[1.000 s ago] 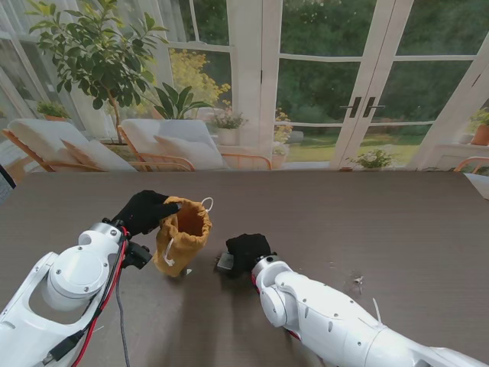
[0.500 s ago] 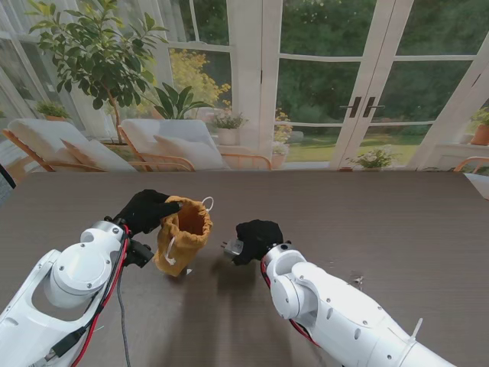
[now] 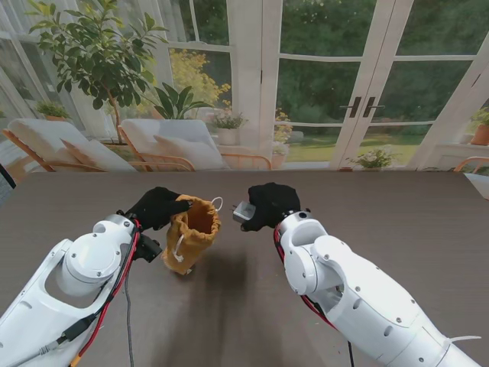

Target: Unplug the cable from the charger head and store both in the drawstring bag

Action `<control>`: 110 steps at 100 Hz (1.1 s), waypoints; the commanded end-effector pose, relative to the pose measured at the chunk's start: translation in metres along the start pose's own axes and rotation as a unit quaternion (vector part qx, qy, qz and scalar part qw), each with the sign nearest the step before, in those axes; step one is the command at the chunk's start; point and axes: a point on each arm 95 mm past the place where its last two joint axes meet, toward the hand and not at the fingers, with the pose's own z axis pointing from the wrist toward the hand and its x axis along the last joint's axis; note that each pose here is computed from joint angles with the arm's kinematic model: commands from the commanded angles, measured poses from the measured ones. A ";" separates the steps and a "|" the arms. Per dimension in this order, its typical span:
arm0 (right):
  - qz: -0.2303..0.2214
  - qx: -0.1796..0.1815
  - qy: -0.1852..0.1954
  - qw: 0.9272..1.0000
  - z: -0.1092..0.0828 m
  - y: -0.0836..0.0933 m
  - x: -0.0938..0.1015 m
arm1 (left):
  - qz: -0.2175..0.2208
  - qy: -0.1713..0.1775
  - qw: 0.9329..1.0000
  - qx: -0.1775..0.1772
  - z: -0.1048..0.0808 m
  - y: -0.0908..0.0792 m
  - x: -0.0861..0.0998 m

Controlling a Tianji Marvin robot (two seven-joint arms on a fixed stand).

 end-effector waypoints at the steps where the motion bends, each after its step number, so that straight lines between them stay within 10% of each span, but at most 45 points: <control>1: 0.002 -0.007 0.013 1.000 -0.004 0.010 0.011 | -0.003 0.006 1.000 -0.016 0.003 0.003 0.004; 110: 0.002 0.017 0.060 0.998 -0.016 0.012 0.056 | 0.007 0.061 0.996 -0.065 0.013 0.023 0.035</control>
